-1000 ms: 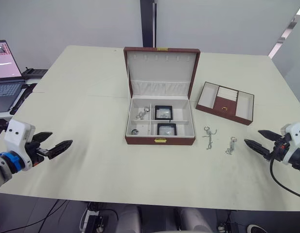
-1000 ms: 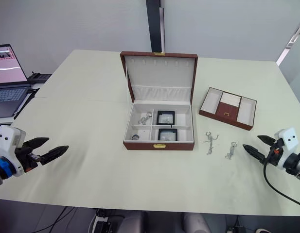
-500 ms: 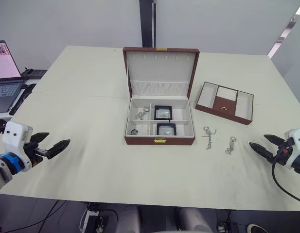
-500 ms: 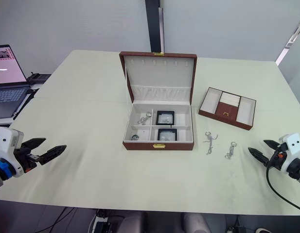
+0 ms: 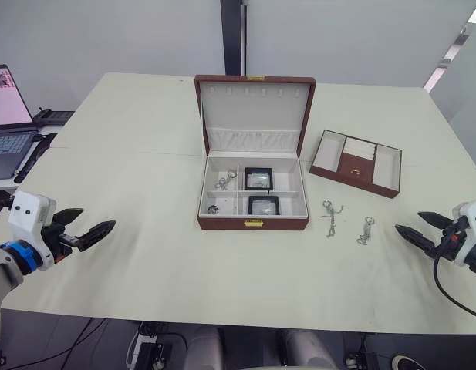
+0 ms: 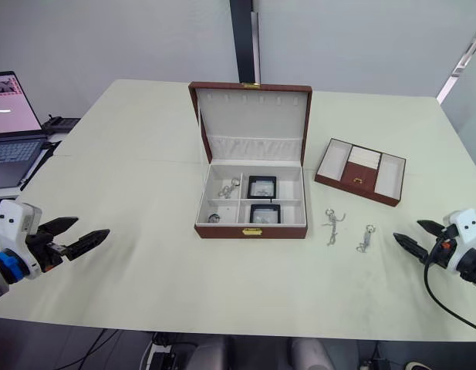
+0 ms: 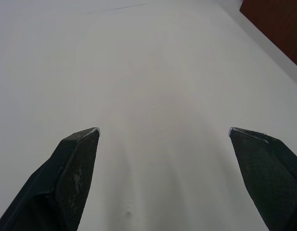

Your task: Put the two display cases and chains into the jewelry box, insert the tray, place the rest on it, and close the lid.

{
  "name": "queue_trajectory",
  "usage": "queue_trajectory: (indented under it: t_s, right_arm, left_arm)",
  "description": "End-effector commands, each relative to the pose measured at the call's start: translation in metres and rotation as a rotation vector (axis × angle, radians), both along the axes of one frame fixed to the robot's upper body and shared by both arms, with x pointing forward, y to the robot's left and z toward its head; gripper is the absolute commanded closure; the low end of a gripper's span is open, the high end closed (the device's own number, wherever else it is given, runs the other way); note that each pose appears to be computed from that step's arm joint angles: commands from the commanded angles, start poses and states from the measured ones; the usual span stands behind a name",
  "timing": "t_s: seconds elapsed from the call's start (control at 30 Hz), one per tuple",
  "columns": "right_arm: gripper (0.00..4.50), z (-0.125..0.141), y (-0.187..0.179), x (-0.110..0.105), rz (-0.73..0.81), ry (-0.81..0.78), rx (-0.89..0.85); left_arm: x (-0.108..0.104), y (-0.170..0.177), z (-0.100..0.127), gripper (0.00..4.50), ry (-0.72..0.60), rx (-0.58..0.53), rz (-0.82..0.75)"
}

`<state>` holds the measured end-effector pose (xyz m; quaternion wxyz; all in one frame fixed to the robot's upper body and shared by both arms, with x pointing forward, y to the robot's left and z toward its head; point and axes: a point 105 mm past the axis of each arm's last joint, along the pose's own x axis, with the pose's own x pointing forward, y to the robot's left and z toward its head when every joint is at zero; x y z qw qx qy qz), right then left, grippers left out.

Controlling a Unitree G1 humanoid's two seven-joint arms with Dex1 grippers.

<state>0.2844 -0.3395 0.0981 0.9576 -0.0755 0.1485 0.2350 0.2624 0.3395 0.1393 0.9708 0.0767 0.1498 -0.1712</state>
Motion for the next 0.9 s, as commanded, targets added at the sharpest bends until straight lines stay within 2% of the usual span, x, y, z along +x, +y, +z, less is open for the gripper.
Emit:
queue_trajectory:
  t_s: [0.03,0.3,0.53,0.7,0.9]
  right_arm:
    - [0.0,0.03,0.004,0.004,0.066,-0.051,-0.03]
    - [0.0,0.062,0.023,0.018,0.274,0.025,-0.139]
    - [0.0,0.087,0.035,0.044,0.392,0.04,-0.218]
    - [0.0,0.086,0.036,0.061,0.424,0.095,-0.285]
    - [0.0,0.072,0.037,0.082,0.403,0.143,-0.354]
  left_arm:
    - [0.003,-0.022,0.018,0.03,-0.053,0.028,-0.109]
    - [0.009,-0.095,0.039,0.03,-0.09,0.024,-0.421]
    - [0.016,-0.163,0.056,0.03,-0.145,-0.018,-0.706]
    - [0.023,-0.197,0.051,0.03,-0.14,-0.026,-0.858]
    - [0.027,-0.238,0.049,0.03,-0.179,-0.038,-1.01]
